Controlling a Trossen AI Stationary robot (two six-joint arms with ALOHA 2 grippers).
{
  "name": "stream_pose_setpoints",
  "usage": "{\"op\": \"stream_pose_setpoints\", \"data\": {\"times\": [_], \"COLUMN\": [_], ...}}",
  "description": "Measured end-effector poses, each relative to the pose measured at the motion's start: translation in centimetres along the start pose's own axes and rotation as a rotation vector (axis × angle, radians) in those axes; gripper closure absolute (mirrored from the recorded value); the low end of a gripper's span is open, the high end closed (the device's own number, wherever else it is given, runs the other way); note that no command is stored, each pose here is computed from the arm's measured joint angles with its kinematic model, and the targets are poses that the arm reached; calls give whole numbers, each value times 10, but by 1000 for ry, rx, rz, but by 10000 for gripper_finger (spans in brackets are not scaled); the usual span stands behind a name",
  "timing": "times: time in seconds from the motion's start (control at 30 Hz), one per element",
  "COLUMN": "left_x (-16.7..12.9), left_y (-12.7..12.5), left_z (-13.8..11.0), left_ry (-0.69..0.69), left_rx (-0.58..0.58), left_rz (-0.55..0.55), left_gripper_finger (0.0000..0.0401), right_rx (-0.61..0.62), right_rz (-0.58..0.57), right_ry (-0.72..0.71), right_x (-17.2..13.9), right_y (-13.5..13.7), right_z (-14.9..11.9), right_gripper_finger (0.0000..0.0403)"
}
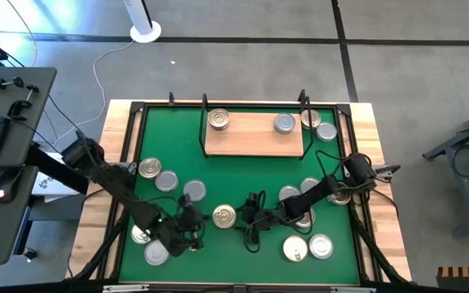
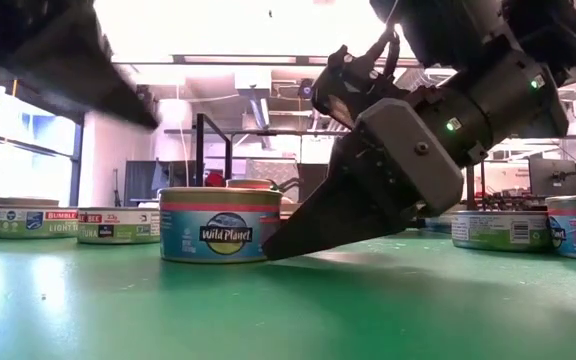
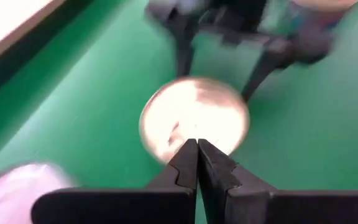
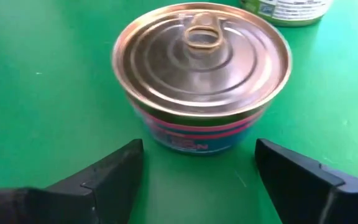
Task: Stack canned seafood by type on shelf
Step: Put the blue/pink tuna can on the shelf
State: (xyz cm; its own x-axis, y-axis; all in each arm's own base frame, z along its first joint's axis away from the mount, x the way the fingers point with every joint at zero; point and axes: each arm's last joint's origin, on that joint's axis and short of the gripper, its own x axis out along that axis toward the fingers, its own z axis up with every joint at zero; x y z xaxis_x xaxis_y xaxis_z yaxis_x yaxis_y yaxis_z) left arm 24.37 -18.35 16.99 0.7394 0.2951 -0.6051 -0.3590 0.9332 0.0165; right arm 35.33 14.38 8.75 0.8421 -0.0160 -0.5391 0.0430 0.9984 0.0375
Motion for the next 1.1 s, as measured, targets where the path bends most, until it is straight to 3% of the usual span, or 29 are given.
{"op": "stream_pose_setpoints", "data": {"times": [0.17, 0.37, 0.63, 1.0, 1.1], "left_x": [2, 21, 45, 82, 83], "left_y": [4, -1, -2, -8, -7], "left_z": [-17, -28, -34, -40, -39], "left_ry": [64, 69, 58, 20, 17], "left_rx": [-47, -52, -82, -109, -107], "left_rz": [82, 103, 135, 99, 98], "left_gripper_finger": [401, 401, 401, 401, 401], "right_rx": [-16, -8, -73, -60, -48], "right_rz": [31, 199, 110, 303, 274], "right_ry": [3, 17, -9, -64, -70], "right_x": [0, -5, -1, 11, 11], "right_y": [-3, -17, -24, -13, -13], "right_z": [4, 23, 23, 11, 11], "right_gripper_finger": [103, 102, 102, 102, 102]}}
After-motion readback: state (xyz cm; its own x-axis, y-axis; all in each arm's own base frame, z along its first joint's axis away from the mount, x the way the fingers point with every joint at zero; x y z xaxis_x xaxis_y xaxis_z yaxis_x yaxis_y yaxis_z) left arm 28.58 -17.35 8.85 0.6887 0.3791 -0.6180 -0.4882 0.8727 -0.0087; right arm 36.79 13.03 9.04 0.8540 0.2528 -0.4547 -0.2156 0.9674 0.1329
